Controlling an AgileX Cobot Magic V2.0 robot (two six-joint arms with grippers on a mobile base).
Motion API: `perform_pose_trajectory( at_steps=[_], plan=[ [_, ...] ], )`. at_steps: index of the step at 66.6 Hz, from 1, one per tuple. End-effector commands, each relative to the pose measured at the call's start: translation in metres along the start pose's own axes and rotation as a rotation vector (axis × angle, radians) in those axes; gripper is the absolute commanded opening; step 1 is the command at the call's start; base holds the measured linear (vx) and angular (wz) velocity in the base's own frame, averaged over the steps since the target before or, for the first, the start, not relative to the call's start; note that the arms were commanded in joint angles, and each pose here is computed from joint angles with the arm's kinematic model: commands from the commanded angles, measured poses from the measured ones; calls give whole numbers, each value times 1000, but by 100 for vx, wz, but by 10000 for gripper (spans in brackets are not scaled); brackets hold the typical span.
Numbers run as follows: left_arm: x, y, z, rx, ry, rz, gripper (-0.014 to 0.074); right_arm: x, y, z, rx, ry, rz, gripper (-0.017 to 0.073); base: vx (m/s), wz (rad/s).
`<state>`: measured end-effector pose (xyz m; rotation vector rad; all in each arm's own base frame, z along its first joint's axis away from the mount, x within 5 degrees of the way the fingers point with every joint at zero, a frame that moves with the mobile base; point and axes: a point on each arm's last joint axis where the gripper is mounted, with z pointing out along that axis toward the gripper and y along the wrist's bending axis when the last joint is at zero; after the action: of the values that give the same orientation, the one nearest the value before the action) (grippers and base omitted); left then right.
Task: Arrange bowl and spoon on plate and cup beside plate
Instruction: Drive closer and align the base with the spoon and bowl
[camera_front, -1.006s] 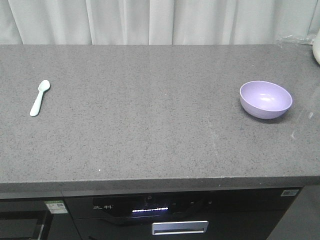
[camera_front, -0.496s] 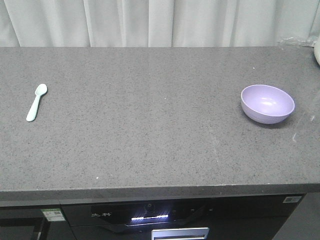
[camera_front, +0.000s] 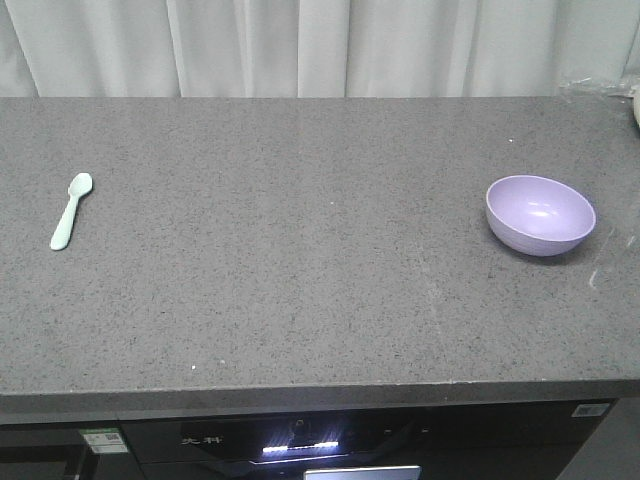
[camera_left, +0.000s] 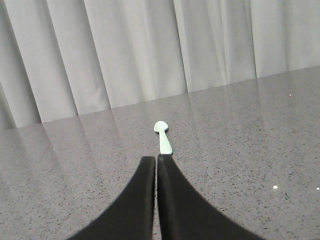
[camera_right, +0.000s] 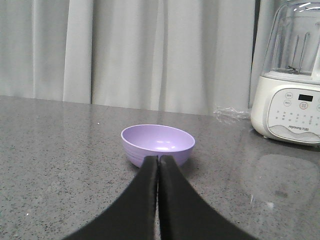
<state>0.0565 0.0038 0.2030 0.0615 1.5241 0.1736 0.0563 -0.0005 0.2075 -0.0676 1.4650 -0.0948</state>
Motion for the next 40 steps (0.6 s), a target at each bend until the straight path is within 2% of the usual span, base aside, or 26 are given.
perform_pose_trajectory(
  at_steps=[1, 40],
  plan=[
    [-10, 2, -2, -14, -93, -9, -6, -6, 0, -1, 2, -80, -9, -3, 3, 1],
    [-10, 2, -2, -14, -93, -9, -6, -6, 0, -1, 2, -80, -9, -3, 4, 0]
  ],
)
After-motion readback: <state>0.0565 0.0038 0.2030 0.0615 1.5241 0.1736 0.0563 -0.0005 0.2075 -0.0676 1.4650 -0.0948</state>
